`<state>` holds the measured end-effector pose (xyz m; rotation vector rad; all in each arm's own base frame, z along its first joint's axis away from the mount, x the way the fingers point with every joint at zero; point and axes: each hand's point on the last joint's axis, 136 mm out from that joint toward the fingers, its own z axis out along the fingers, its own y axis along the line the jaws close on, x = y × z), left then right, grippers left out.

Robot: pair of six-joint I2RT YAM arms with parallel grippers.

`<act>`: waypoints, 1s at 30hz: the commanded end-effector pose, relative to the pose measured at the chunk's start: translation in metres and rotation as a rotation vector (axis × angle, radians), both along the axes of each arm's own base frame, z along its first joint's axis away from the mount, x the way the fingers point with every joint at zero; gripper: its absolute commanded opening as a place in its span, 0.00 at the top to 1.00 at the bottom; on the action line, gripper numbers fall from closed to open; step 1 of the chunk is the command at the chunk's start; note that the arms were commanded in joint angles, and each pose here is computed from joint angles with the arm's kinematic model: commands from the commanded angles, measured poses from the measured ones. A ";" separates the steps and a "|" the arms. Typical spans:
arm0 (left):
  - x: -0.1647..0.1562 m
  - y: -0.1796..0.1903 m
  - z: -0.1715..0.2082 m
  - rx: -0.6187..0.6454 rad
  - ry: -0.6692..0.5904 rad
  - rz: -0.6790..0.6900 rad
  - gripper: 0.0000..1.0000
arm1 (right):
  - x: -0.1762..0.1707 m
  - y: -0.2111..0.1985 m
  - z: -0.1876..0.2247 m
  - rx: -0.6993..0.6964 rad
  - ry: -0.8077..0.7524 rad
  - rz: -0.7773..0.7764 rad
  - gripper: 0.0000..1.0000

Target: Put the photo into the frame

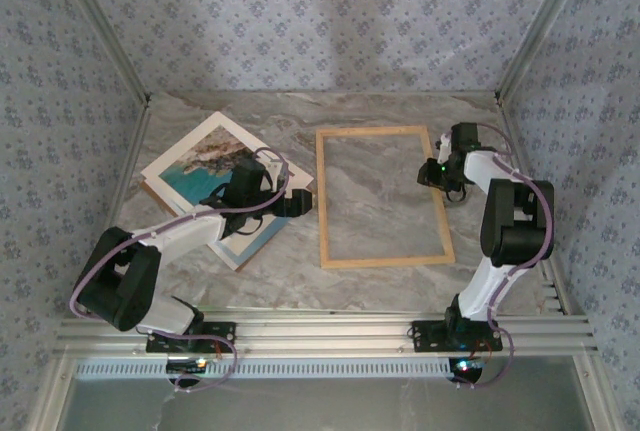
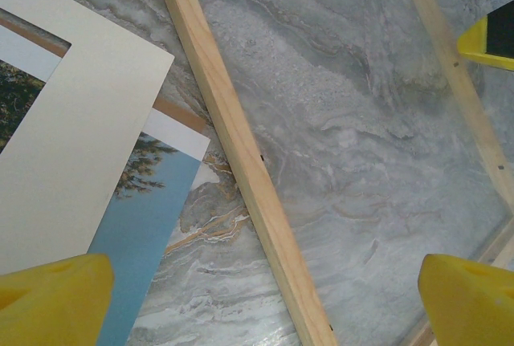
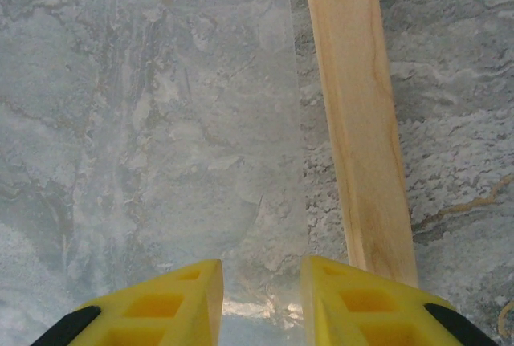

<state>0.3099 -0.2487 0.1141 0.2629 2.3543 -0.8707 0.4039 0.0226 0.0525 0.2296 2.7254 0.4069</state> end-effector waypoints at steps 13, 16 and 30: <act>0.002 -0.006 0.000 0.008 -0.002 -0.028 0.03 | -0.002 0.016 -0.009 0.049 0.028 0.044 0.63; 0.002 -0.007 0.000 0.008 -0.001 -0.030 0.03 | -0.006 0.016 -0.013 0.049 0.044 0.043 0.59; 0.003 -0.006 -0.001 0.011 -0.001 -0.031 0.03 | -0.009 -0.009 -0.006 -0.011 0.052 -0.023 0.42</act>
